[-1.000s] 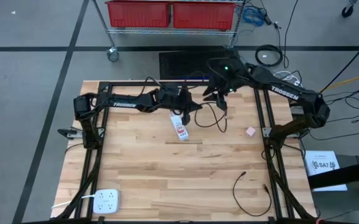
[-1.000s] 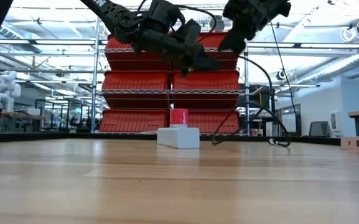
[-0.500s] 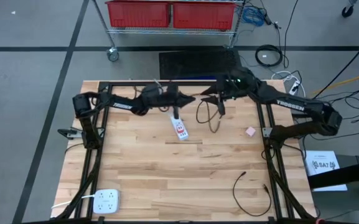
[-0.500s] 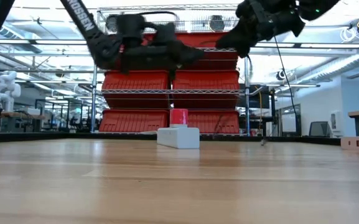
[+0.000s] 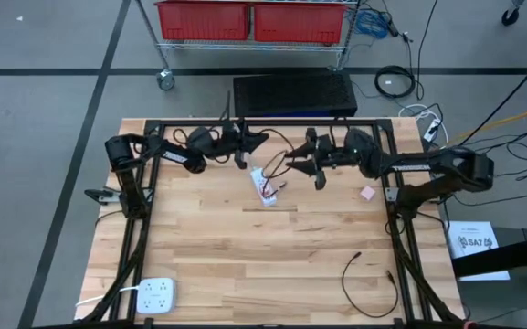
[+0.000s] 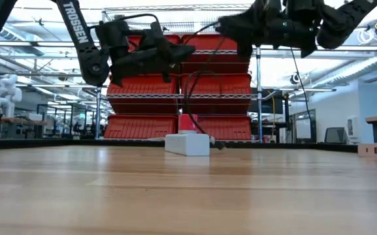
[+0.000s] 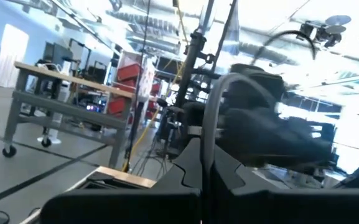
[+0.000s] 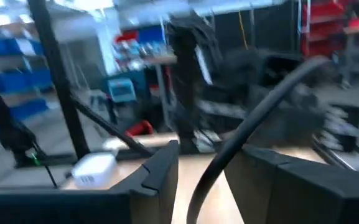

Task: Insert USB
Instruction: Insert the top black charger cable into the pink charger adapter

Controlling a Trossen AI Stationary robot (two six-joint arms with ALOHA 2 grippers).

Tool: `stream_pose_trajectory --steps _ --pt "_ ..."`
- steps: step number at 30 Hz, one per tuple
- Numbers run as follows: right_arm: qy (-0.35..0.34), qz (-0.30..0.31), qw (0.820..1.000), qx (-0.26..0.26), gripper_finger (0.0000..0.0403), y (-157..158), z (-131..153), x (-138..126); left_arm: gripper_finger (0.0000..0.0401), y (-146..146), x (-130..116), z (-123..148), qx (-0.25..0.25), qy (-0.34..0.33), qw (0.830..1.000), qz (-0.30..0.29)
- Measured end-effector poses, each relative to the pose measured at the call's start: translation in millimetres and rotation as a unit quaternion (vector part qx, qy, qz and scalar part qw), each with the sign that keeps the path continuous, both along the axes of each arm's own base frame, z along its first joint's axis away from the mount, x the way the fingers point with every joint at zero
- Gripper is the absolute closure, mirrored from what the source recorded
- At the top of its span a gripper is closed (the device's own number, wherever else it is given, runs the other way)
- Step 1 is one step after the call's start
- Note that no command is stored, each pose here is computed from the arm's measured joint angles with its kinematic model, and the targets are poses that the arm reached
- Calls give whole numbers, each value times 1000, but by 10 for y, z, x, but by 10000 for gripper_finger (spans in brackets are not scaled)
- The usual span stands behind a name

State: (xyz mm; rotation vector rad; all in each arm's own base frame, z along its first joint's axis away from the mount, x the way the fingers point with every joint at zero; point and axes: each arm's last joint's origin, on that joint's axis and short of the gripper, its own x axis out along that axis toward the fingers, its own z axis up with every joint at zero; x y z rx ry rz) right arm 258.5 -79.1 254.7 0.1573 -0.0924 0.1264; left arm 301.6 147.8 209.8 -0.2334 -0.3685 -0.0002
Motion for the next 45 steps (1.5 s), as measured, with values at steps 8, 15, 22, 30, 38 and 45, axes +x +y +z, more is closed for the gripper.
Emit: stream_pose_trajectory --steps 8,15,22,30,38,45 --pt "-2 -34 999 -17 286 170 45 14 399 142 -63 -19 -7 8 999 30" --pt "63 -188 979 -39 286 -35 120 -253 399 210 -96 -25 -11 11 999 45" --pt "86 -210 974 -24 286 -88 301 -497 399 219 -87 -59 -17 28 998 49" --pt "-1 -49 999 6 286 25 308 -218 399 222 -86 -65 -11 31 998 53" --pt "-24 -42 997 53 286 -188 -124 178 399 183 -76 -65 12 38 999 6" --pt "-15 -74 995 70 283 -447 -319 279 399 127 -60 -69 22 46 997 -50"
